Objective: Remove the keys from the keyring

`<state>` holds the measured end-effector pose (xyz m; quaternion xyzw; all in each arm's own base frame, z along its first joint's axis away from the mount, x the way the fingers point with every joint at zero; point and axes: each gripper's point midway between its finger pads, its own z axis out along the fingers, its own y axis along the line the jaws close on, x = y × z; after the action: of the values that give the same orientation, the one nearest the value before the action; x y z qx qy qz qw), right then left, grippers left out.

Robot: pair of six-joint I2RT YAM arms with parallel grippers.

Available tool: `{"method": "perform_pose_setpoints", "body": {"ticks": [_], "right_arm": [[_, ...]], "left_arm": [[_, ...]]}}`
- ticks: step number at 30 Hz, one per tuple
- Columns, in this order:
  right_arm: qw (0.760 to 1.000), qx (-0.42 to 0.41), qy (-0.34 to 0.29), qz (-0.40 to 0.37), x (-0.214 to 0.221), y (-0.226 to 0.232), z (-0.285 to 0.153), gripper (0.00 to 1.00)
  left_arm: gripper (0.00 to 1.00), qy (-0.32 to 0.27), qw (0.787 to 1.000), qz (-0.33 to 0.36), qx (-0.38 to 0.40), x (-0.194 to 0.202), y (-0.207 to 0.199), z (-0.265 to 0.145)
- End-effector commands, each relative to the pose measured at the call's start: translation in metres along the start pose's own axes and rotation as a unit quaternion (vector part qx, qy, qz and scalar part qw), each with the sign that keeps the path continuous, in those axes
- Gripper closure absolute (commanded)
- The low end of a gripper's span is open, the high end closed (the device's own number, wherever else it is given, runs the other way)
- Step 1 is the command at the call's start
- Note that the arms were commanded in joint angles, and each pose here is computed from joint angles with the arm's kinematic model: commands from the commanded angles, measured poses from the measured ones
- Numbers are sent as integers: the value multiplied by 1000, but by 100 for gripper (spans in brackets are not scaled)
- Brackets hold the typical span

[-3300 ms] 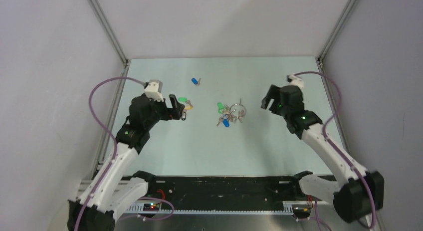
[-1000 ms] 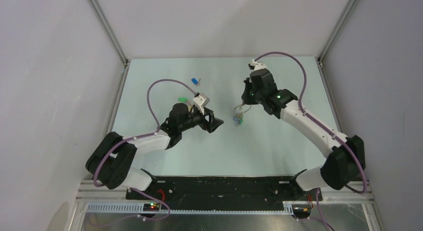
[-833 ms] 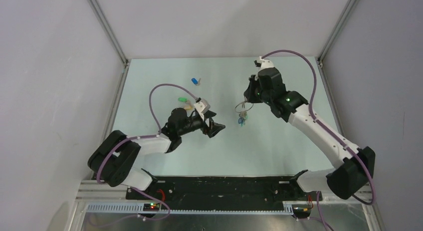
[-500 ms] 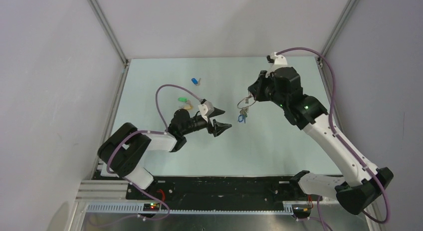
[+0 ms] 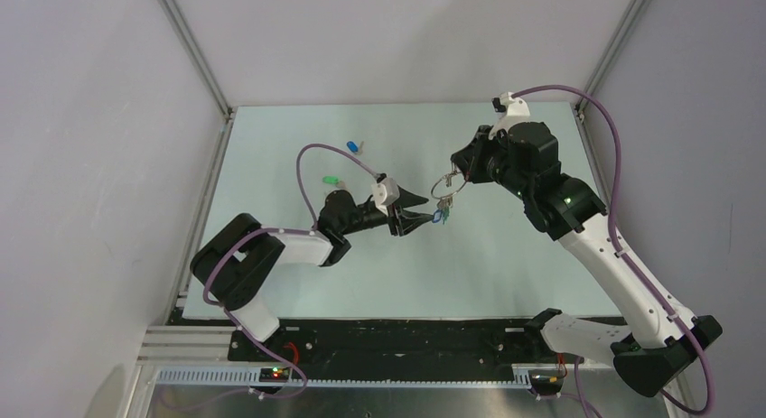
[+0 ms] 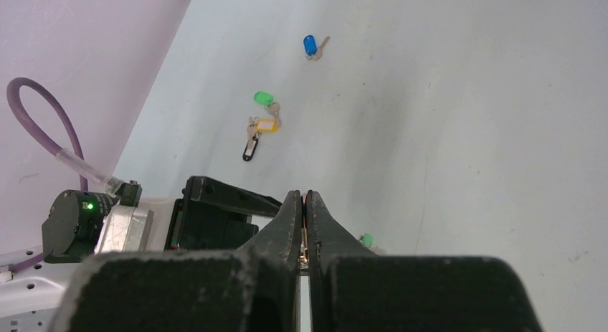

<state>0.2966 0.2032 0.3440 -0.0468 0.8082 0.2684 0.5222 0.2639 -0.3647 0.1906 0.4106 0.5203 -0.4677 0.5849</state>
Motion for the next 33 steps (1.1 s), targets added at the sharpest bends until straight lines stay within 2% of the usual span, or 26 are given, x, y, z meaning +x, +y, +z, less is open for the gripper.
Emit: {"method": "perform_pose_setpoints", "body": {"ticks": [1,3,9,20,22,23,25,28,33], "right_arm": [[998,-30,-45,9,-31,17,-17,100],[998,-29,-46,9,-31,17,-17,100],[999,-27,-45,10,-31,16,-17,100],[999,-28,-43,13,-30,16,-17,100],[999,-24,-40,14,-28,15,-17,100],[999,-20,-39,14,-28,13,-17,100],[999,-8,-38,16,-25,6,-16,100],[998,29,-45,33,-23,-17,-16,100],[996,53,-21,75,11,-57,-7,100]], "left_arm": [[52,-27,999,28,31,-17,-11,8],[55,-25,999,26,35,-15,-13,8],[57,-19,999,22,30,-8,-14,8],[71,-13,1000,-6,-7,0,8,26],[76,-18,1000,-9,-1,-4,8,30],[87,-18,1000,-14,2,-4,8,31],[98,-20,1000,-16,11,-10,5,32],[100,19,998,-43,-36,2,18,19],[100,161,977,-71,-117,26,23,-28]]}}
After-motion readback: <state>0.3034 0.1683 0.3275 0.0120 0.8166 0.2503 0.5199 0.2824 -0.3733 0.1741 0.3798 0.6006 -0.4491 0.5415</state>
